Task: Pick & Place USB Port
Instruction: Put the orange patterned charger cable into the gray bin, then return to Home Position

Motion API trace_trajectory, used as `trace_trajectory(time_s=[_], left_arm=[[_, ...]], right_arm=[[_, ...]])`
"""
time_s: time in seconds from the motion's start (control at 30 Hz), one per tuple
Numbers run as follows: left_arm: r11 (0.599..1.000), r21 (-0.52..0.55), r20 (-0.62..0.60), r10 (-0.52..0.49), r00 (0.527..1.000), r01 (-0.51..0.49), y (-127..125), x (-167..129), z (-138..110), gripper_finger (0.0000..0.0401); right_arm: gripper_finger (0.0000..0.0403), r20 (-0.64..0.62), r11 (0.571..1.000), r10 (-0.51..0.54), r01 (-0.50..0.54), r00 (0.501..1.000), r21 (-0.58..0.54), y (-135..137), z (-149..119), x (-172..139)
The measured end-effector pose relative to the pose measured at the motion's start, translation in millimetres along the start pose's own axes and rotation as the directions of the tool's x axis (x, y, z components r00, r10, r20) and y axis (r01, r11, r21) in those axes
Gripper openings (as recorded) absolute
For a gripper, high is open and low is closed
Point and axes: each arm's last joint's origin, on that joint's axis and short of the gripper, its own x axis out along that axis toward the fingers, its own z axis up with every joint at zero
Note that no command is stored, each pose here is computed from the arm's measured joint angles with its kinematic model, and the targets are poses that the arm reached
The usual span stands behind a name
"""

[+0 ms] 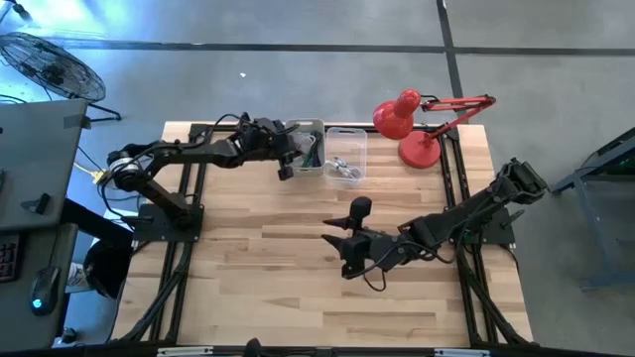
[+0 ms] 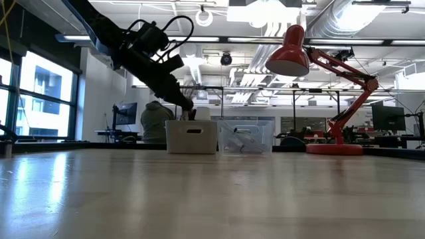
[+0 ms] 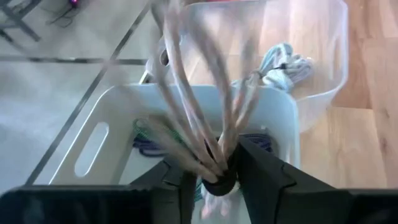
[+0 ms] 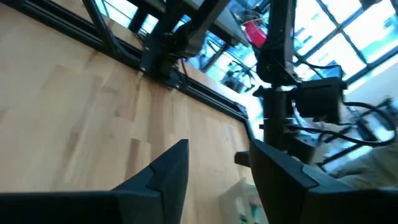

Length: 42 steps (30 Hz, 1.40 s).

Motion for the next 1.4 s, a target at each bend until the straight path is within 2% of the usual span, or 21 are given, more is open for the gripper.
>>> trace_trajectory(time_s=[0.13,0.27,0.43,0.53,0.7,0.77,0.93,1.07,1.17,1.23,1.3,1.4], left_arm=[[1.0,-0.014,0.019,-0.012,1.0,0.013,3.8,-0.4,-0.1,0.0119],[1.0,-0.018,0.051,-0.001,0.999,0.002,6.2,-0.7,2.4,0.0131],[1.0,-0.01,0.049,-0.003,0.999,0.003,5.6,-0.6,2.4,0.0135],[1.0,-0.007,0.055,-0.018,0.998,0.018,5.1,-0.6,2.7,0.0136],[1.0,-0.004,0.077,-0.017,0.997,0.017,5.6,-0.7,4.6,0.0136],[1.0,-0.001,0.096,-0.013,0.995,0.014,6.2,-0.9,6.4,0.0136],[0.997,0.02,0.184,-0.075,0.98,0.073,5.9,-1.8,13.0,0.0136],[0.984,0.05,0.246,-0.176,0.953,0.168,3.6,-2.9,16.5,0.0136],[0.97,0.067,0.265,-0.241,0.934,0.232,1.6,-3.4,17.0,0.0136],[0.96,0.077,0.275,-0.28,0.92,0.27,0.4,-3.8,17.2,0.0136],[0.951,0.086,0.283,-0.309,0.908,0.297,-1.2,-4.1,17.7,0.0136],[0.943,0.097,0.288,-0.331,0.898,0.317,-5.9,-3.9,19.5,0.0136]], right_arm=[[0.0159,-0.025,0.997,-0.073,0.072,0.997,-0.032,-8.4,1.8,-10.7],[0.0159,-0.018,0.996,-0.06,0.061,0.998,0.063,-37.0,5.1,-38.7],[0.0152,-0.019,0.979,-0.069,0.071,0.997,0.19,-87.5,-1.2,-90.4],[0.0121,-0.033,0.947,-0.074,0.081,0.997,0.309,-118.3,-14.8,-122.1],[0.0015,-0.068,0.906,-0.03,0.056,0.997,0.419,-152.1,-44.7,-163.4],[0.0014,-0.102,0.888,-0.015,0.061,0.995,0.456,-159.1,-57.0,-173.9],[0.0003,-0.23,0.869,-0.001,0.115,0.973,0.481,-163.3,-88.1,-187.7],[0.0001,-0.256,0.859,0.057,0.083,0.965,0.505,-152.0,-114.8,-188.0],[0.0001,-0.261,0.828,0.073,0.088,0.962,0.554,-141.4,-139.1,-187.0],[0.0001,-0.238,0.807,0.086,0.073,0.967,0.587,-133.7,-152.9,-185.1],[0.0001,-0.161,0.776,0.093,0.03,0.983,0.63,-127.1,-159.0,-181.7],[0.0,-0.035,0.774,0.107,-0.061,0.994,0.63,-112.7,-165.2,-172.0]])
